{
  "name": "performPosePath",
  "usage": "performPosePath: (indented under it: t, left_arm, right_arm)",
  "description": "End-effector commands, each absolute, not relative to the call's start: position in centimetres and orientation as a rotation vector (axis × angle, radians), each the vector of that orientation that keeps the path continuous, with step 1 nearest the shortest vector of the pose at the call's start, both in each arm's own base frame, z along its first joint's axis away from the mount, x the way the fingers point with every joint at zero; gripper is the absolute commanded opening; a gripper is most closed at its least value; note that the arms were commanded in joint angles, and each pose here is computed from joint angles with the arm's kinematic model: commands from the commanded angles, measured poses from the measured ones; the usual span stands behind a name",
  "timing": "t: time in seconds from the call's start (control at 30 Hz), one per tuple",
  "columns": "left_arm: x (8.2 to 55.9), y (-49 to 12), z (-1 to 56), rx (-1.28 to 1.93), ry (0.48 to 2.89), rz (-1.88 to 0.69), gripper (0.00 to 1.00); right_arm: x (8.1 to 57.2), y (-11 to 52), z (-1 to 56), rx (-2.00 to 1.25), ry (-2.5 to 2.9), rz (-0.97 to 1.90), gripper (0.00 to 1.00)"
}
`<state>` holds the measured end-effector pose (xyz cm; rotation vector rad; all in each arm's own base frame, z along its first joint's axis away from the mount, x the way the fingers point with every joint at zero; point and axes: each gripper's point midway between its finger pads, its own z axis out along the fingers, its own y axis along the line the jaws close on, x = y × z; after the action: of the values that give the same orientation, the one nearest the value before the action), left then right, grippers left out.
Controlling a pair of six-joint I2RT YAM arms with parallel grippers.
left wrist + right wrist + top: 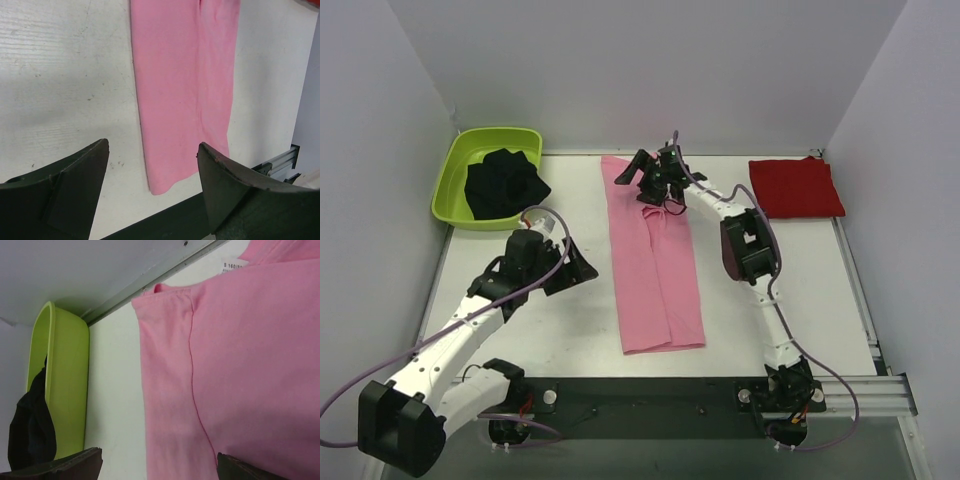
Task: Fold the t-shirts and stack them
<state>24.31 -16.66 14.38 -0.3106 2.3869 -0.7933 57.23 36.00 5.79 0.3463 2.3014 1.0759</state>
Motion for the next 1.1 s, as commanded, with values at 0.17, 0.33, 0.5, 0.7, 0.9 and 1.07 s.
performPosePath:
  t: [0.17,0.33,0.5,0.7,0.9,1.07]
  left_arm:
    - [21.9,-17.5,12.1,-0.321,2.362,-0.918,0.96]
    - [18.7,-20.0,8.3,-0.273,2.443,-0.949,0.97]
    - [16.2,-21.9,5.8,-0.242,2.485,-0.933,0.97]
    - [15.9,-24.1,5.6,-0.189,2.46,-0.953,0.97]
    - [15.2,-25.3,4.2,-0.217,2.541,-0.847,0.91]
    - [14.2,-25.7,3.3,-0.232,2.602,-0.761,0.89]
  right_arm:
    - [49.1,28.6,23.3,0.077,2.097,0.77,1.0]
    - [38.7,22.6,21.4,0.026,2.249,0.44,1.0]
    - [31.1,19.5,20.0,-0.003,2.267,0.332,1.0]
    - [24.6,17.7,16.4,-0.046,2.32,0.294,1.0]
    - [20.8,16.9,14.7,-0.026,2.336,0.293,1.0]
    - [19.3,16.5,13.6,-0.041,2.354,0.258,0.99]
